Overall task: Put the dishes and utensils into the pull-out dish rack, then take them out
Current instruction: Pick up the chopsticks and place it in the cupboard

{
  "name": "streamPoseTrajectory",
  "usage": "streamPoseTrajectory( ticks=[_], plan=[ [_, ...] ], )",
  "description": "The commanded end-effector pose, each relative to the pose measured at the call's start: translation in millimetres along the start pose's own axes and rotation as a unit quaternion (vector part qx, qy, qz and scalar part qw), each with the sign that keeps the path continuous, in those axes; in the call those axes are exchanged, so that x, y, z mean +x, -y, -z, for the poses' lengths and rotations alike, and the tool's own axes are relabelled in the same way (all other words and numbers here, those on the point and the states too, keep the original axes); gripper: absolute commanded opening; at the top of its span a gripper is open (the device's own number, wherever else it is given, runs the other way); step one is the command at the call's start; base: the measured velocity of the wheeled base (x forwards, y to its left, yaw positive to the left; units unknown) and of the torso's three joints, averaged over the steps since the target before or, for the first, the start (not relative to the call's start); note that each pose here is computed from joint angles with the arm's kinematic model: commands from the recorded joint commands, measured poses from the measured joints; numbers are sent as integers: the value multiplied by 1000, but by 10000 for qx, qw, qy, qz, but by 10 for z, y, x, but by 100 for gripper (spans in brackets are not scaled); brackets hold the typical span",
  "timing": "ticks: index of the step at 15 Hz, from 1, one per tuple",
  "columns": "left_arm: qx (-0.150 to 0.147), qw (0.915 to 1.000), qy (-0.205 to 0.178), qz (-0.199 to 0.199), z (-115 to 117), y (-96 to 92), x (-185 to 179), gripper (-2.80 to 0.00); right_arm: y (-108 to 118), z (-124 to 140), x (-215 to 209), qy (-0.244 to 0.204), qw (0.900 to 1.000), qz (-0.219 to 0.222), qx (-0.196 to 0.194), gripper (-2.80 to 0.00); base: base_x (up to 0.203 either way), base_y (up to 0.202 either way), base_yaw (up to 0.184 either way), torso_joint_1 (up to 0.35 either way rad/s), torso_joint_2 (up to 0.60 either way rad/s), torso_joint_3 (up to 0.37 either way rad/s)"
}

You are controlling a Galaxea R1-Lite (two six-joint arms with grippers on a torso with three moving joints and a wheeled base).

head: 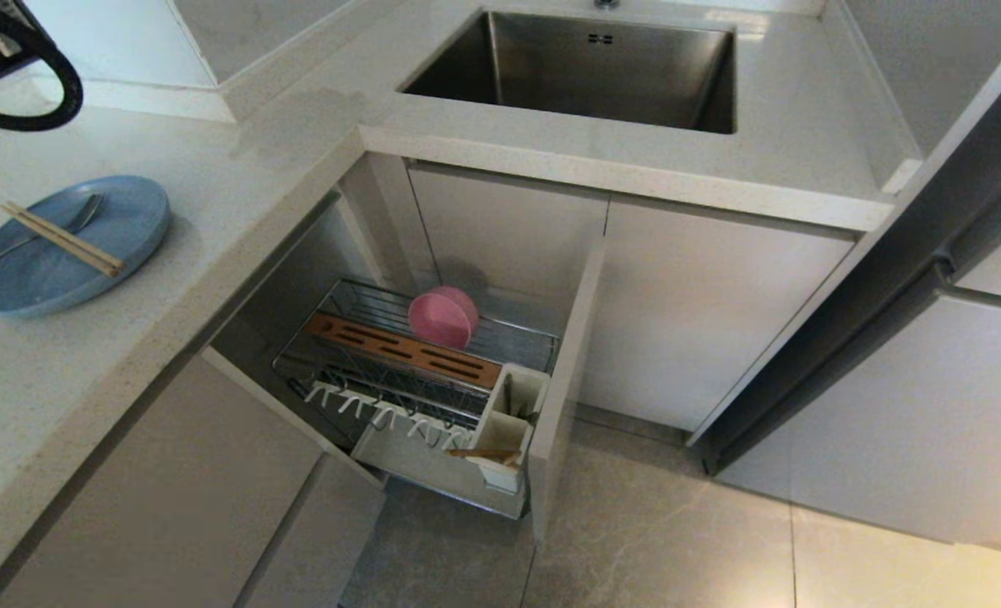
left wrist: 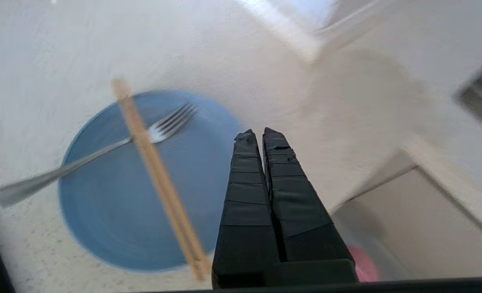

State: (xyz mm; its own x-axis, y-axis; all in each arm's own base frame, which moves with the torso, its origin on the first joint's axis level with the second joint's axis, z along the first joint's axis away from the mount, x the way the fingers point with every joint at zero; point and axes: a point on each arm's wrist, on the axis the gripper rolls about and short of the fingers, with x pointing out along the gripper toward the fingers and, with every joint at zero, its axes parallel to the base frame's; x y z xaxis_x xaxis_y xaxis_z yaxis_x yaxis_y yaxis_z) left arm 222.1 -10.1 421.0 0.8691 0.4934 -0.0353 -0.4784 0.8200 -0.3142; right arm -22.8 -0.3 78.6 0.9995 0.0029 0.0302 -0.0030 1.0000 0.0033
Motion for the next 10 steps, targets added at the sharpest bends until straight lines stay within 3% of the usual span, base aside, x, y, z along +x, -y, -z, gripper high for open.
streamPoseTrajectory(
  ticks=[1,5,10],
  plan=[
    [-74,9995,-152,-254,60,-116,165,-280,0,21,5,-36,10000,-1,-1,-280,0,0,0,0,0,0],
    [-764,9928,-730,-567,109,-460,406,-280,0,21,5,-36,10000,-1,-1,-280,0,0,0,0,0,0],
    [-1116,9811,-1073,-1157,235,-699,625,-280,0,24,6,-41,10000,0,-1,-280,0,0,0,0,0,0]
  ],
)
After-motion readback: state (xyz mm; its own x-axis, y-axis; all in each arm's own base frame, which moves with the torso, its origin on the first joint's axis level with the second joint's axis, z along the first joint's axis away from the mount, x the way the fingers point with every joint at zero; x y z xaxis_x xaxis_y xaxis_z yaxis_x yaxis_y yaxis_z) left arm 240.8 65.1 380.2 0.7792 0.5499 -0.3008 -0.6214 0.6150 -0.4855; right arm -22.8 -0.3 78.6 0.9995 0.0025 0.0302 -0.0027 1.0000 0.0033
